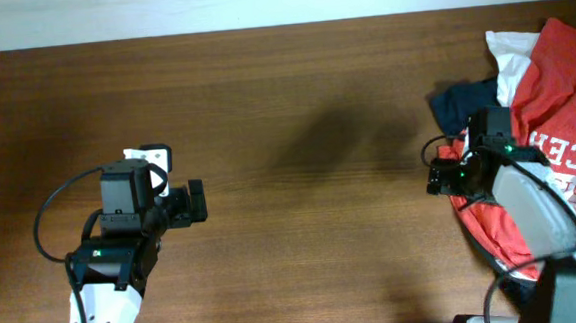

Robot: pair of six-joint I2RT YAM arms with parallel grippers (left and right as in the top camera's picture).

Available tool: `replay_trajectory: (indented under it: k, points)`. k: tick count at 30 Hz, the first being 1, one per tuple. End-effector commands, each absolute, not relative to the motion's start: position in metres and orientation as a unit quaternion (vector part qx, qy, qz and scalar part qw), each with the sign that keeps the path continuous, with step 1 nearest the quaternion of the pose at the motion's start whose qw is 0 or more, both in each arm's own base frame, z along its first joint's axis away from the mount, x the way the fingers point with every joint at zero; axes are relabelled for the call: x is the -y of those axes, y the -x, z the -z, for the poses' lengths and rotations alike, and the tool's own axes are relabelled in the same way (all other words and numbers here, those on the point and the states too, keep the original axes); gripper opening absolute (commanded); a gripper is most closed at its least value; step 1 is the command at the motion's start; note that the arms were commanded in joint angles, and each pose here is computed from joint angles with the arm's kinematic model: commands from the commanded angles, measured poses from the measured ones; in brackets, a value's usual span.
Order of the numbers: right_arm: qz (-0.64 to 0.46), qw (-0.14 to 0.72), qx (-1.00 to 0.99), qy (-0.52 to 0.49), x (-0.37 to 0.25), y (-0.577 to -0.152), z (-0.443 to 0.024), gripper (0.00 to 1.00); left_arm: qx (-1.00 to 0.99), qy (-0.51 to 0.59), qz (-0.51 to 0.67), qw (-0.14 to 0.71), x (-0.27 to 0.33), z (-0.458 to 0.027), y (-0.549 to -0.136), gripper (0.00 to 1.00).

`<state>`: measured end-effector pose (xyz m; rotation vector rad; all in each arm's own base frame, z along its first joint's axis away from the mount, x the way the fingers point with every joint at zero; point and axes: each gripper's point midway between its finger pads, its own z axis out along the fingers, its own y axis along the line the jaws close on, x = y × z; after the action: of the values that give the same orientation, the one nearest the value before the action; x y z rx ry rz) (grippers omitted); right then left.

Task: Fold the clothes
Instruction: 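Grasp the orange t-shirt edge with the right gripper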

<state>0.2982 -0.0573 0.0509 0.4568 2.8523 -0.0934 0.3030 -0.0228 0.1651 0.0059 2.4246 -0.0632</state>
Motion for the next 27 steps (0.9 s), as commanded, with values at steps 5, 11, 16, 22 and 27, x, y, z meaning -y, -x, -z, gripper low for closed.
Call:
replay_trajectory:
  k: [5, 11, 16, 22, 27]
  points:
    - [0.018, 0.152, -0.975, -0.162, 0.058, -0.324, -0.040, 0.96, -0.931, -0.010, 0.027, 0.364, 0.024, -0.175, -0.308, 0.99]
    - [0.022, 0.129, -0.978, -0.163, 0.061, -0.331, -0.006, 0.72, -0.934, -0.010, 0.027, 0.357, 0.024, -0.173, -0.305, 0.99]
    - [0.061, 0.126, -0.976, -0.167, 0.074, -0.328, -0.006, 0.38, -0.934, -0.010, 0.027, 0.357, 0.024, -0.173, -0.305, 0.99]
    - [0.059, 0.116, -0.977, -0.167, 0.073, -0.323, -0.007, 0.04, -0.934, -0.010, 0.027, 0.357, 0.024, -0.173, -0.305, 0.99]
    - [0.034, 0.205, -0.964, -0.165, 0.069, -0.358, -0.152, 0.04, -0.934, -0.010, 0.027, 0.357, 0.024, -0.173, -0.305, 0.99]
